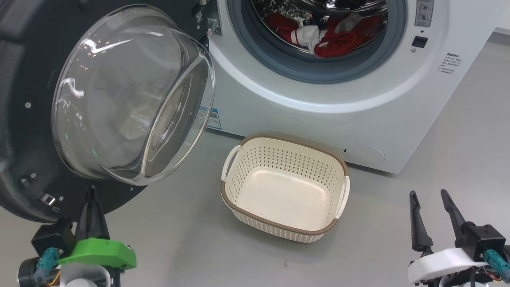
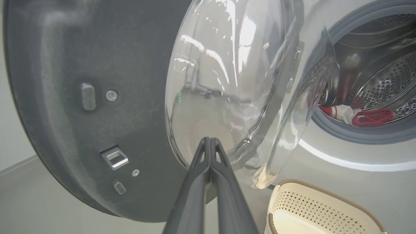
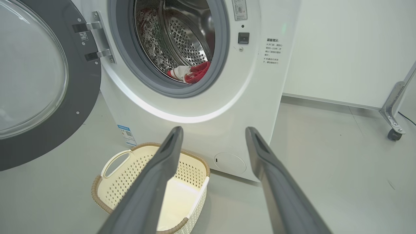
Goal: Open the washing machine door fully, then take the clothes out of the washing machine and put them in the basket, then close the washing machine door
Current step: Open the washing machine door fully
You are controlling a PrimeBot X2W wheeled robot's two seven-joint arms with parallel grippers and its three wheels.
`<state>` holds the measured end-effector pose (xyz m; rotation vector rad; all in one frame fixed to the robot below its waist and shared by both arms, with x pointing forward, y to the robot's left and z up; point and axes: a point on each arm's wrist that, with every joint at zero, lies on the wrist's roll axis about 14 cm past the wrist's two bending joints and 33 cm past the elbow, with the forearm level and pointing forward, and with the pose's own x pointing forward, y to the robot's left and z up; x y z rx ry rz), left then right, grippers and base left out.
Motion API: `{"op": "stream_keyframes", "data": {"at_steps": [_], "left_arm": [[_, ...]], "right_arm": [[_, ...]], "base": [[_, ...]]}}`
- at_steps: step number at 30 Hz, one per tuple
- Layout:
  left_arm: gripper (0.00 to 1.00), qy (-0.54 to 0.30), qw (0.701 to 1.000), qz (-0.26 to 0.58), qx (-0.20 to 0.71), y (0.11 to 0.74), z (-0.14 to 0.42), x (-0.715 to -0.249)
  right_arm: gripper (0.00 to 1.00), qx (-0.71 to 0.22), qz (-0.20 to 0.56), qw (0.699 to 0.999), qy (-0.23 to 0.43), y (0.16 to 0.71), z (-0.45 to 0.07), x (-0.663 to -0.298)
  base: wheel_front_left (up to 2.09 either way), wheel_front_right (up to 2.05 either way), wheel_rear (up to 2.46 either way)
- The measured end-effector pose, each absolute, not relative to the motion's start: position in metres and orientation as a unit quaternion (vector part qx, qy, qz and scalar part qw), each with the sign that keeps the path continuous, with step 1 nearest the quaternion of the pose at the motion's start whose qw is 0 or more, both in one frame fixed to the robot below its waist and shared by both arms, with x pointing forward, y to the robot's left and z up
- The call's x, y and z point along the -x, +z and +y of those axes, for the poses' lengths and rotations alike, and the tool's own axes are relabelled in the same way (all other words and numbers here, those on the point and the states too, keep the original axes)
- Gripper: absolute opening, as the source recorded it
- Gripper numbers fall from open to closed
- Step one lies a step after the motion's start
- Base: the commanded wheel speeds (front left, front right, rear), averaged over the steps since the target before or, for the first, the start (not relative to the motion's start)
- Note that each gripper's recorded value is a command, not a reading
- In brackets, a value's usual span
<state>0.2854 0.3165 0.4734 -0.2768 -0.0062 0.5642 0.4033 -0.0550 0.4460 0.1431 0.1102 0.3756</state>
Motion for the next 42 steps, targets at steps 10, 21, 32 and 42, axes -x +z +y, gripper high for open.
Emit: {"op": "stream_keyframes", "data": {"at_steps": [10, 21, 32, 42], "left_arm": [[1.0, 0.215, 0.966, 0.005, 0.146, 0.47, 0.278, -0.294], [1.0, 0.147, 0.978, 0.002, 0.148, 0.476, 0.24, -0.316], [1.0, 0.082, 0.984, 0.004, 0.155, 0.479, 0.201, -0.341], [1.0, 0.022, 0.987, 0.011, 0.158, 0.479, 0.163, -0.364]], "right_arm": [[1.0, -0.07, 0.054, 0.977, 0.192, 0.447, -0.054, -0.396], [1.0, -0.071, 0.047, 0.981, 0.176, 0.452, -0.067, -0.391], [1.0, -0.072, 0.037, 0.987, 0.139, 0.458, -0.093, -0.384], [1.0, -0.083, 0.024, 0.992, 0.091, 0.466, -0.124, -0.378]], "base": [[0.0, 0.0, 0.0], [0.0, 0.0, 0.0], [0.0, 0.0, 0.0], [0.0, 0.0, 0.0]]}}
